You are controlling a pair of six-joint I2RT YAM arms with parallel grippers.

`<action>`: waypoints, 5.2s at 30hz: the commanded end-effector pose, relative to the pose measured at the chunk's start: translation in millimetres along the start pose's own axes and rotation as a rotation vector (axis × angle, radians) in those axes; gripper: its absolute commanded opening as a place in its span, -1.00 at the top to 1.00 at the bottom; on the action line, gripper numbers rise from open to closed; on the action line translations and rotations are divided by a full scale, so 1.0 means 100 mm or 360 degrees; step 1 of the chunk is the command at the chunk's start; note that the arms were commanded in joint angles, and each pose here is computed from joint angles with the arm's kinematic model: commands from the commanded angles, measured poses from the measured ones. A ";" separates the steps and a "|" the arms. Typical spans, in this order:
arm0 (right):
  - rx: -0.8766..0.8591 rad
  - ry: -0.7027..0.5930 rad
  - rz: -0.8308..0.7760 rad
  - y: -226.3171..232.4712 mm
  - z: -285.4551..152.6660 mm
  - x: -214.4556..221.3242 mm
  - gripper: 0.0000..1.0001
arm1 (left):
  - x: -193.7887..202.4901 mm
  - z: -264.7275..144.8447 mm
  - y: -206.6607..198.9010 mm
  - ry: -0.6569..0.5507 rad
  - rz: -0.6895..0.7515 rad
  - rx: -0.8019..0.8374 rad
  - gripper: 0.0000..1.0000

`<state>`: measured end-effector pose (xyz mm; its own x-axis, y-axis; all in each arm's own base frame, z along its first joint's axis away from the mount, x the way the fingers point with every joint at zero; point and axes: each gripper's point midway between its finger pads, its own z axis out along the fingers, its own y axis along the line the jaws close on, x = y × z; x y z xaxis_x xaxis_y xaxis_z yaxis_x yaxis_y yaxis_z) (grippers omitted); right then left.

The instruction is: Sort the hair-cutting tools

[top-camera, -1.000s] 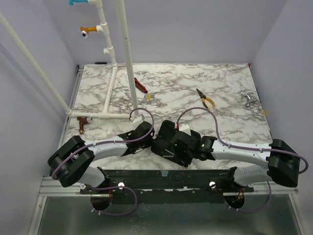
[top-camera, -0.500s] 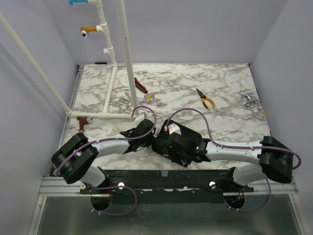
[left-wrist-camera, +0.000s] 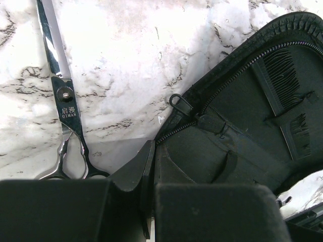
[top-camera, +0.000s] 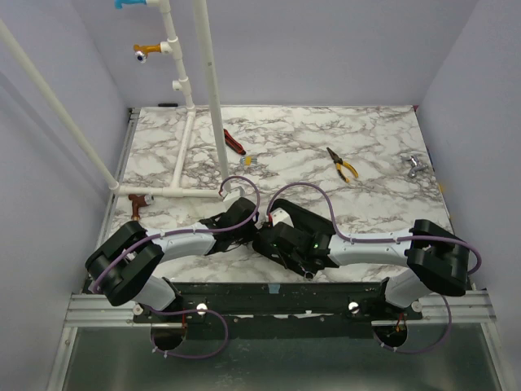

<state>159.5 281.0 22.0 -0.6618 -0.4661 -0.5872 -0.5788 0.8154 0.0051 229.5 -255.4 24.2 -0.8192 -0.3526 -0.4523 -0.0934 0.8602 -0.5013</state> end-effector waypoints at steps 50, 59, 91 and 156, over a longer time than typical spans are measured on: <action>-0.0119 -0.0087 -0.0129 0.18 0.03 -0.20 0.99 | 0.25 0.00 0.09 0.0106 -0.0011 0.0040 1.00; -0.0055 -0.0078 -0.0081 0.16 0.01 -0.22 0.35 | 0.27 0.01 0.11 0.0115 -0.0016 0.0035 1.00; 0.0117 -0.0027 0.1063 -0.34 -0.60 0.50 0.00 | 0.32 -0.01 0.22 0.0067 -0.0106 0.0003 1.00; 0.0076 -0.0213 0.0867 -0.27 -0.39 0.13 0.12 | 0.40 -0.05 0.28 0.0057 -0.0015 -0.0052 1.00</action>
<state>116.6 216.3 23.6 -0.8711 -0.0068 -0.4910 -0.1391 0.9624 0.2335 225.8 -254.7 22.5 -0.7588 -0.4381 -0.4820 -0.1235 0.8233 -0.5540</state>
